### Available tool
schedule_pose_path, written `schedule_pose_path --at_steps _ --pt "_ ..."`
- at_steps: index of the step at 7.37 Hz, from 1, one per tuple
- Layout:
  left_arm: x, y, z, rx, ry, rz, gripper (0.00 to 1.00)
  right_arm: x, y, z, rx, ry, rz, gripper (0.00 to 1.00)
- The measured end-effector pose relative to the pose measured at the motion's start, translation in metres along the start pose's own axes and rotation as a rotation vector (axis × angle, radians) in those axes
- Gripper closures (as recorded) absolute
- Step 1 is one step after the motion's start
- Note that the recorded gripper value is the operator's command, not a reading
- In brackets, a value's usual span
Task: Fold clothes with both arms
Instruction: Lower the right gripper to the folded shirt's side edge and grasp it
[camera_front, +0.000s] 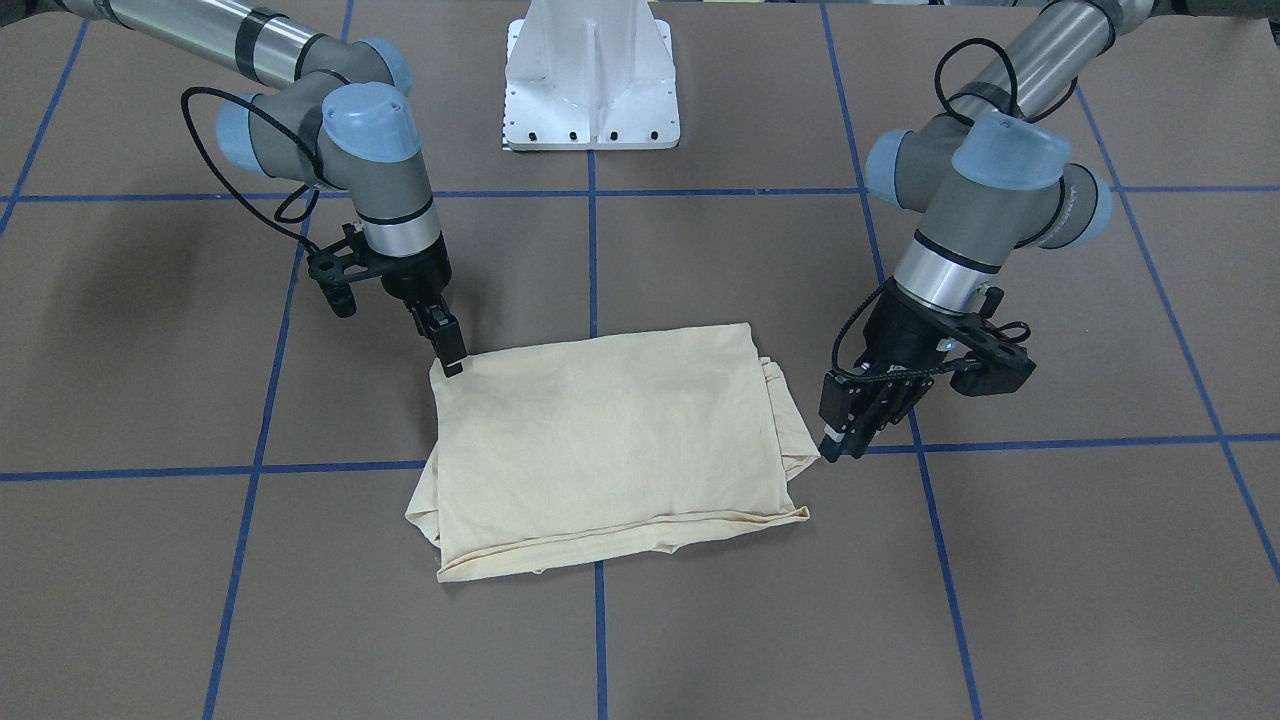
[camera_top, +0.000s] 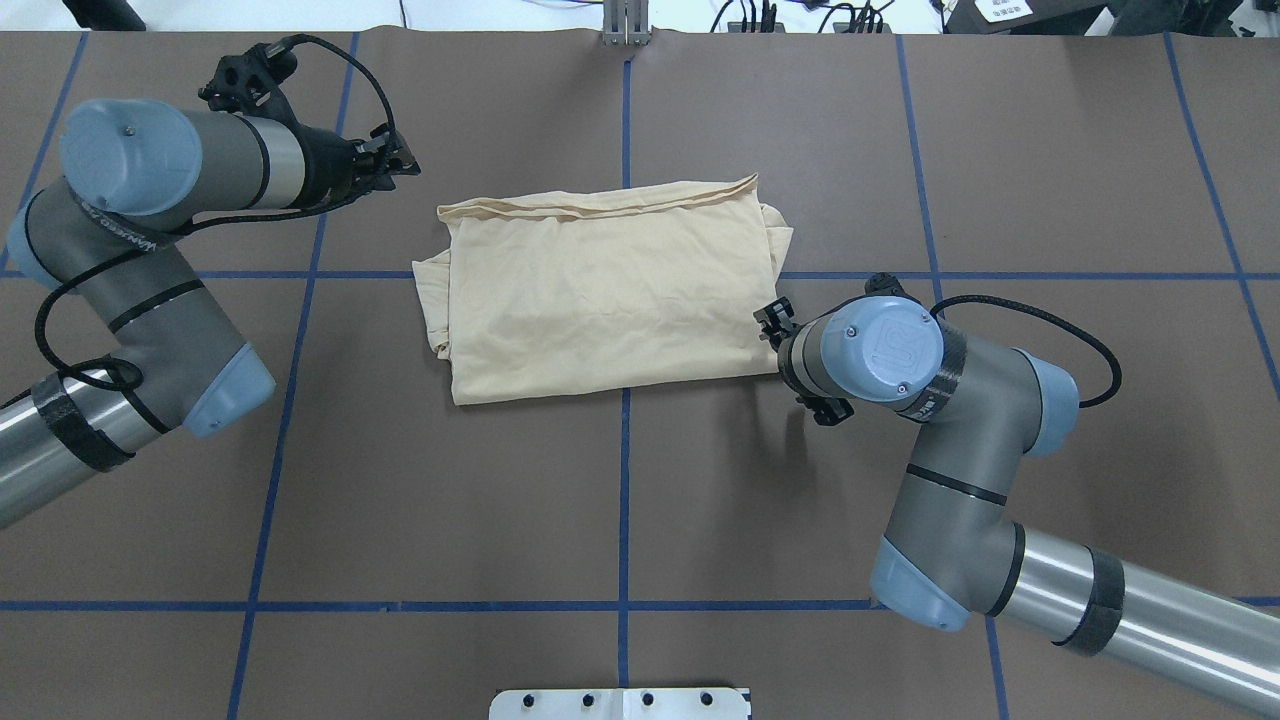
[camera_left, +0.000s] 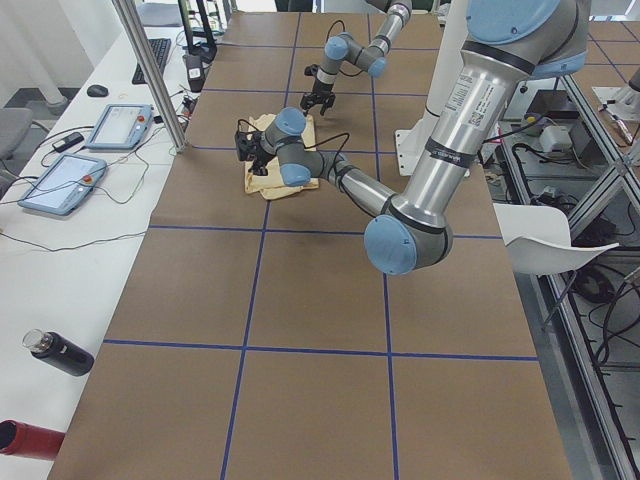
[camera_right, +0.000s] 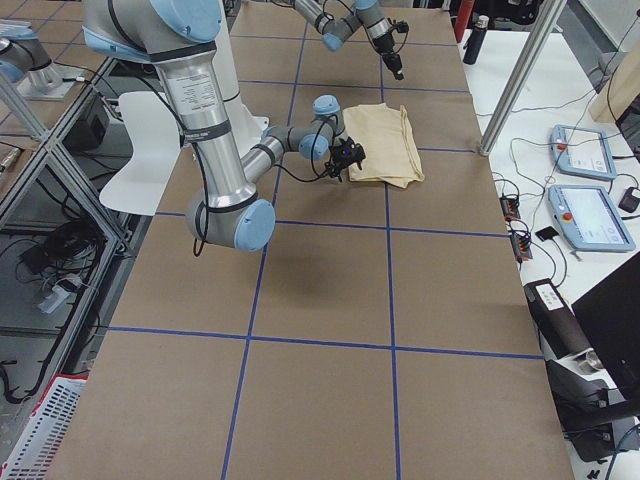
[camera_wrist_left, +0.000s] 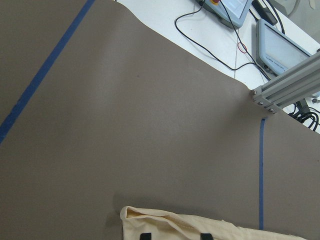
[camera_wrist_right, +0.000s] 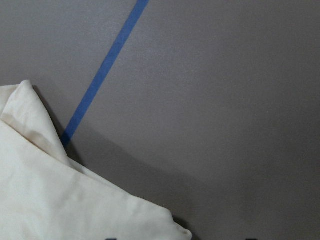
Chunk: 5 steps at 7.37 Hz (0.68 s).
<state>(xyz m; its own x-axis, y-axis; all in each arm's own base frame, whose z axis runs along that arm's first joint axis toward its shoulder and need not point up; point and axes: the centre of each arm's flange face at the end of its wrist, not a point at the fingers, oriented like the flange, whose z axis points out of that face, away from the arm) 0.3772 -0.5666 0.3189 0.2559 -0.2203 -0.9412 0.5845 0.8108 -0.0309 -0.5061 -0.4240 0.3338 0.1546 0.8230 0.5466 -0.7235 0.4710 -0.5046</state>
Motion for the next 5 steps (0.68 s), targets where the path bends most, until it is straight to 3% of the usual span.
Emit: schedule_pose_path --at_steps 5 --pt "0.0013 0.0029 0.0004 -0.005 0.002 0.002 0.56 -0.0061 -0.0038 0.0002 0.007 -0.004 -0.004 0.11"
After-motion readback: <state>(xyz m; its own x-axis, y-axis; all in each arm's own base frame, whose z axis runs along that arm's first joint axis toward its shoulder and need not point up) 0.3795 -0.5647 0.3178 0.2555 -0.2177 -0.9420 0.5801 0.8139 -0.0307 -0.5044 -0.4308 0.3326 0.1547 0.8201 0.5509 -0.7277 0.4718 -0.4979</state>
